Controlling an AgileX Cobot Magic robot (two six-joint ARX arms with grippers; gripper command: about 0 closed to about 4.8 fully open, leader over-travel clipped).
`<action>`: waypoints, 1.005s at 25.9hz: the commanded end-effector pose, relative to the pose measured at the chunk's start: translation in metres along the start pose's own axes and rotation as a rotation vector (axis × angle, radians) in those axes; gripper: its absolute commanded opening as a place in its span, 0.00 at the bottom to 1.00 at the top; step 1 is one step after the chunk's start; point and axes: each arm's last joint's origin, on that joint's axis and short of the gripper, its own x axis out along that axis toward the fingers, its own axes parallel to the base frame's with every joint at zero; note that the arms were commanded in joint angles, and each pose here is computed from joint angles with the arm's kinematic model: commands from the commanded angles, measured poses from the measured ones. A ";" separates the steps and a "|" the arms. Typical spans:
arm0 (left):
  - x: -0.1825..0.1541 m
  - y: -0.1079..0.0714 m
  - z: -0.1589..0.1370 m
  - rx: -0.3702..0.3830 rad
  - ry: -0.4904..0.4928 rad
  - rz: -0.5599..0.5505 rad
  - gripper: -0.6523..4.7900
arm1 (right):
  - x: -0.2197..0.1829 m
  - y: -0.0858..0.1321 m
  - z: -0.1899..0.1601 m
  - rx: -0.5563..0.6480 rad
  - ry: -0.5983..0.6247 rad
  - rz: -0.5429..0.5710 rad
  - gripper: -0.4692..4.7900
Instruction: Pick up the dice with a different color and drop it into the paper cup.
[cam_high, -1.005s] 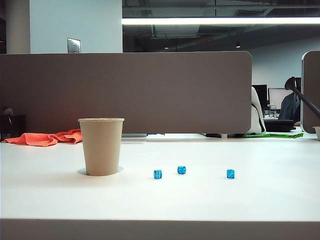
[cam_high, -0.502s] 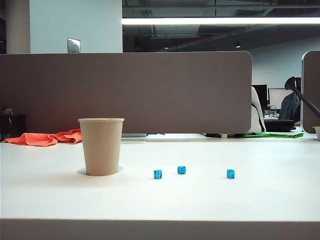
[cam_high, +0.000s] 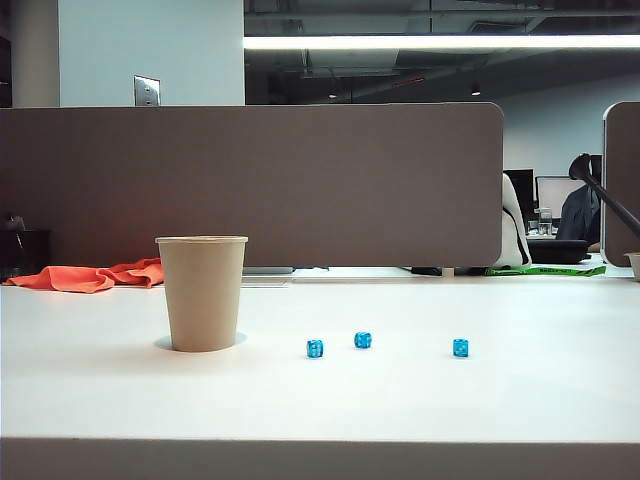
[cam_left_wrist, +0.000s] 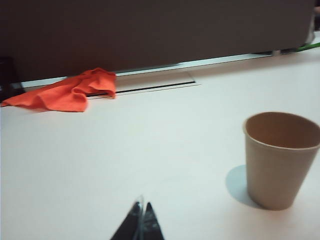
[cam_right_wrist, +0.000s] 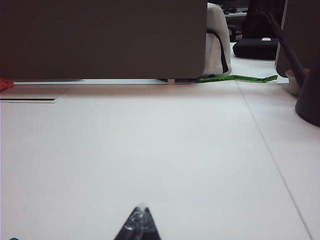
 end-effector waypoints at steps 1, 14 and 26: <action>0.000 0.001 0.003 0.005 -0.023 0.017 0.11 | 0.000 0.000 0.001 0.001 -0.017 0.001 0.09; -0.001 0.021 0.005 -0.078 -0.068 0.035 0.11 | 0.000 0.000 0.001 0.001 -0.018 0.004 0.09; -0.002 0.023 0.007 -0.167 -0.095 0.026 0.11 | 0.000 -0.001 0.001 -0.027 -0.019 -0.048 0.09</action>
